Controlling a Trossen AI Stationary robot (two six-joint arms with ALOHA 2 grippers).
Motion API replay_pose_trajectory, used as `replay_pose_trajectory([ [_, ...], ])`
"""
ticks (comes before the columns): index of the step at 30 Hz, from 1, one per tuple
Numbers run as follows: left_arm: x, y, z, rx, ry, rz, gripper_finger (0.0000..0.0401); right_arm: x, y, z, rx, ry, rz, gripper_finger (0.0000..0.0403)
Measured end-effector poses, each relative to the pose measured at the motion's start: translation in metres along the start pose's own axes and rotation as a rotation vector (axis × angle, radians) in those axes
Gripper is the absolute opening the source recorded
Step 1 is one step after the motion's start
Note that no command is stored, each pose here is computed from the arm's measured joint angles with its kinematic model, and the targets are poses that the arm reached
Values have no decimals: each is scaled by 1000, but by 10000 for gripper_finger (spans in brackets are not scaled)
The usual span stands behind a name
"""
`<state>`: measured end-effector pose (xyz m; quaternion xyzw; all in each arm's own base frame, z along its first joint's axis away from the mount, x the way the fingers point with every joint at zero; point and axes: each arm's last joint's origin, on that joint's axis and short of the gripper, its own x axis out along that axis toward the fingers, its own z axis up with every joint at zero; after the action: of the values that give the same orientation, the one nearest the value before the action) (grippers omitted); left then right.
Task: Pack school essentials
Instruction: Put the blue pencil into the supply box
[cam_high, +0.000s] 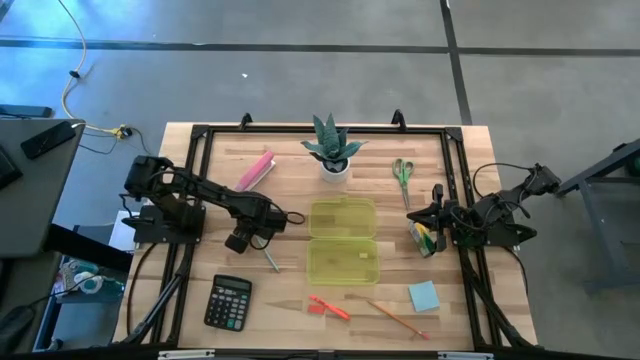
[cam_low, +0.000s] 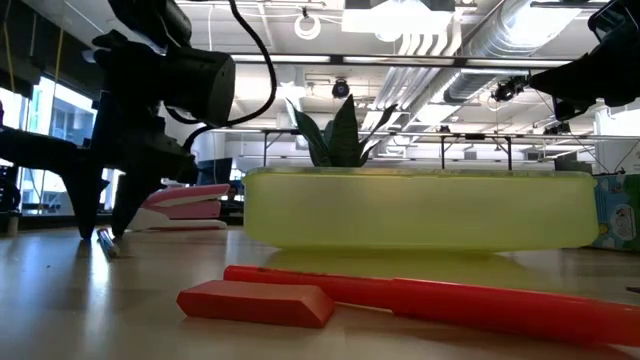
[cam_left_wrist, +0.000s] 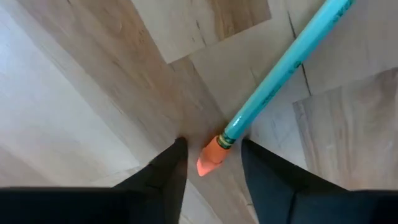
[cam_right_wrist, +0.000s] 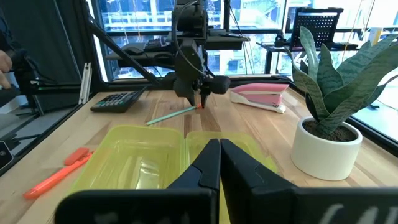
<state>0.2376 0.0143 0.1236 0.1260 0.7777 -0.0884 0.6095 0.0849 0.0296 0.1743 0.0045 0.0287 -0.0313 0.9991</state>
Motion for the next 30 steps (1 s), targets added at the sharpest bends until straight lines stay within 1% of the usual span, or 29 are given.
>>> replay_pose_trajectory([
  [7,0,-1,-1,-37,1,-24,41,0,0,0,0,0,0,0],
  [11,0,-1,-1,-55,-1,-32,11,0,0,0,0,0,0,0],
  [13,0,-1,-1,-54,-3,-45,10,0,0,0,0,0,0,0],
  [20,-6,-7,-3,-61,-13,-35,31,0,0,0,0,0,0,0],
  [23,-12,-8,-9,-92,-27,-22,28,0,0,0,0,0,0,0],
  [30,-35,-8,-24,-201,-104,49,25,0,0,0,0,0,0,0],
])
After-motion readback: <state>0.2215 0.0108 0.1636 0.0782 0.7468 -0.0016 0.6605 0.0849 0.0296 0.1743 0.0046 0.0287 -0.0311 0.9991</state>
